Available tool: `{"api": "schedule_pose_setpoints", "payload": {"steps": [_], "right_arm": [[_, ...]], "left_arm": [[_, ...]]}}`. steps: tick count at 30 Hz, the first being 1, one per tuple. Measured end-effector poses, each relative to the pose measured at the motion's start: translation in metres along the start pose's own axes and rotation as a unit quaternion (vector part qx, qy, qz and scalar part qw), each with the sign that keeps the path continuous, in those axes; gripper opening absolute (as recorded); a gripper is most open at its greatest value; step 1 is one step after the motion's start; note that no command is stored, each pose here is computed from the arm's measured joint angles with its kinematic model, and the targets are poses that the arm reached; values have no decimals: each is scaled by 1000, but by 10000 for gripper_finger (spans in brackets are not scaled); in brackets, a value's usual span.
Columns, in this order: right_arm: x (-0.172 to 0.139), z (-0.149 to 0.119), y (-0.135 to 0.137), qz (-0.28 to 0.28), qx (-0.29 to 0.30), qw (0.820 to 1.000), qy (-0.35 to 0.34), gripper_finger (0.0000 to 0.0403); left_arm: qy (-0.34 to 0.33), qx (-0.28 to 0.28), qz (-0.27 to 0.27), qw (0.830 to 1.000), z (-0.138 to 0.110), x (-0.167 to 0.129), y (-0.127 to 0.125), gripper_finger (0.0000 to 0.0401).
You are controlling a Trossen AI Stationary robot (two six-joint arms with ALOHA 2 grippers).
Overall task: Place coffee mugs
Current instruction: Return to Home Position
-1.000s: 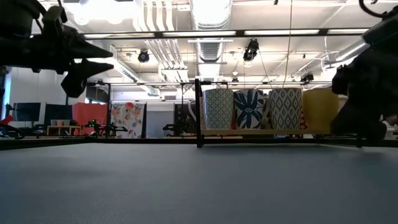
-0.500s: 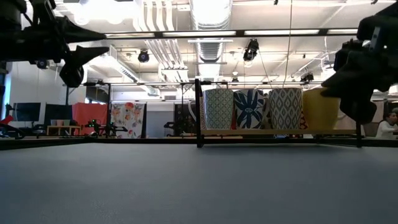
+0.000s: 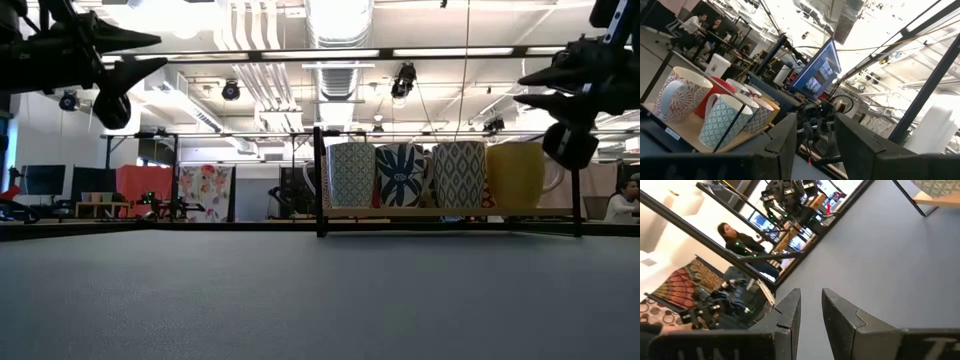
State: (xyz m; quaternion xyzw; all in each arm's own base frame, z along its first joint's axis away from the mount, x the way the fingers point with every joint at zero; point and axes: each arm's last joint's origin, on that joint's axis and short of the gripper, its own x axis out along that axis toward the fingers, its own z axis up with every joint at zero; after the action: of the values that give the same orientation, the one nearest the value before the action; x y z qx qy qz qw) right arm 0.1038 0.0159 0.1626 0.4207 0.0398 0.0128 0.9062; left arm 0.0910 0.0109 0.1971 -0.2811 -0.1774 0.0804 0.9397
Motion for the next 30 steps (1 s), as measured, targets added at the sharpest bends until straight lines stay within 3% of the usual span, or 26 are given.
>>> {"api": "schedule_pose_setpoints", "payload": {"steps": [9,23,30], "right_arm": [[-2,2,1,7,2,1000,-12,68],[-9,17,-1,9,8,996,-92,68],[-8,16,-2,3,8,996,-87,68]], "left_arm": [[2,1,1,1000,0,0,0,116],[2,0,1,1000,0,0,0,116],[5,1,3,1000,-1,0,0,116]]}}
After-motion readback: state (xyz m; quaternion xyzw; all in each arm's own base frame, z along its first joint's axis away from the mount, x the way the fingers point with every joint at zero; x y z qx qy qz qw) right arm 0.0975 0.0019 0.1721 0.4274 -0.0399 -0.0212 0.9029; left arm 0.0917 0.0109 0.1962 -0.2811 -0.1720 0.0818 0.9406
